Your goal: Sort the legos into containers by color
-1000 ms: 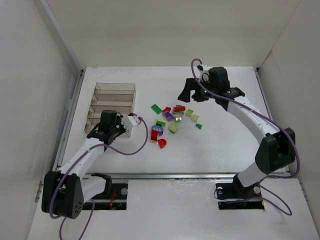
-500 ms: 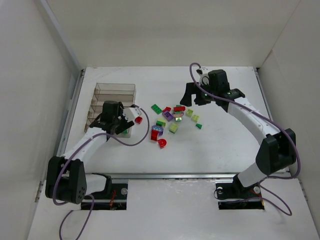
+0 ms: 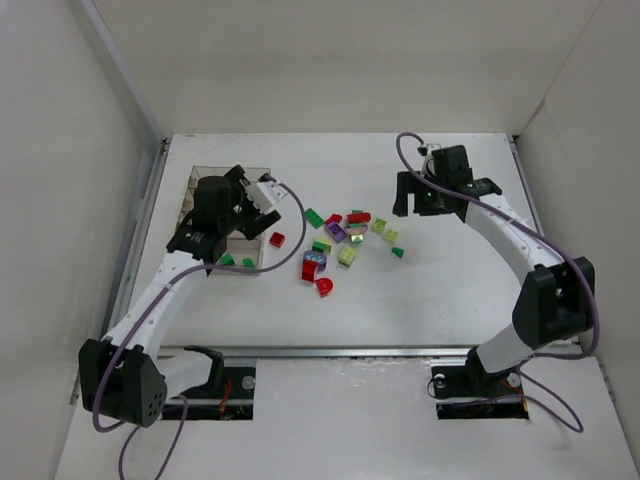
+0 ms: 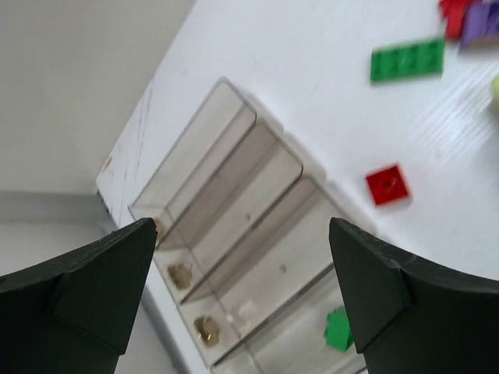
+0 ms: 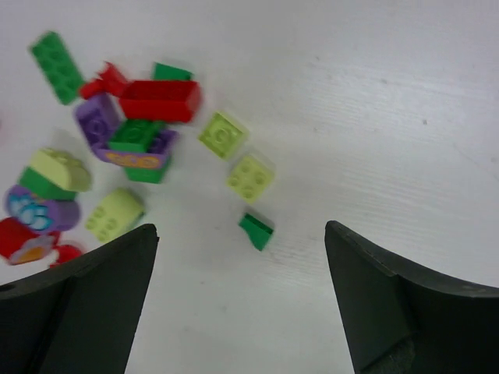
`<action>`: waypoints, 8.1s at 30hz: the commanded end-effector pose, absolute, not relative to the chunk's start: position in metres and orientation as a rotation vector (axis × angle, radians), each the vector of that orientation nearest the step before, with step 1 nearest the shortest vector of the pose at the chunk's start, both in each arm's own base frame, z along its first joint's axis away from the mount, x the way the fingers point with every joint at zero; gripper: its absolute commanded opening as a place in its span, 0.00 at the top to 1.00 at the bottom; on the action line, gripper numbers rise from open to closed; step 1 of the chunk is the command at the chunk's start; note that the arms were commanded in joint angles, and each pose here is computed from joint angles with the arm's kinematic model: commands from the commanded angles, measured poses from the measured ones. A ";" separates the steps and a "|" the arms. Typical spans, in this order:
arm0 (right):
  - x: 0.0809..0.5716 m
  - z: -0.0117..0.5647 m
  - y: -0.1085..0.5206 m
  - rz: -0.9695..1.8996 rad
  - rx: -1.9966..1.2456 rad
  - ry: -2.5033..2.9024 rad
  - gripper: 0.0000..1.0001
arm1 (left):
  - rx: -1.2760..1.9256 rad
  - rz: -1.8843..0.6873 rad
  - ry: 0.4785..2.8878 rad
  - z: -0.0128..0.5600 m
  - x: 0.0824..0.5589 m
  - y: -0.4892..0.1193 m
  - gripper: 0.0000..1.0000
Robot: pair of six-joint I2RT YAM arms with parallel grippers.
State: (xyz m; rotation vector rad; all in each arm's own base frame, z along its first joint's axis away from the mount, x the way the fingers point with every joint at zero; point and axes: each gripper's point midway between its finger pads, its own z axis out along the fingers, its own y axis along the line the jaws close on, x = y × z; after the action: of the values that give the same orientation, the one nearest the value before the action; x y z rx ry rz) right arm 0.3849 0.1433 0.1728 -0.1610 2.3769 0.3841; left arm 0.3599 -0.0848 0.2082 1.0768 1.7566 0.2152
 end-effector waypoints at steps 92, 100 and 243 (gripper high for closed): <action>0.392 0.403 0.263 0.961 0.176 1.704 1.00 | 0.691 -1.016 1.455 0.394 0.380 -0.331 0.73; 0.395 0.385 0.276 0.977 0.119 1.754 1.00 | 0.689 -0.956 1.517 0.369 0.387 -0.326 1.00; 0.404 0.154 0.186 0.230 -0.016 2.432 1.00 | 1.221 -0.281 1.587 0.194 0.349 -0.198 0.24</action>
State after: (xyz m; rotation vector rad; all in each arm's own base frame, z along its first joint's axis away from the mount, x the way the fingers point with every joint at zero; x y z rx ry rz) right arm 0.3883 0.1596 0.0764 0.1324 2.6247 0.0062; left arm 0.3616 -0.1782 0.1722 1.0929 1.7566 -0.2092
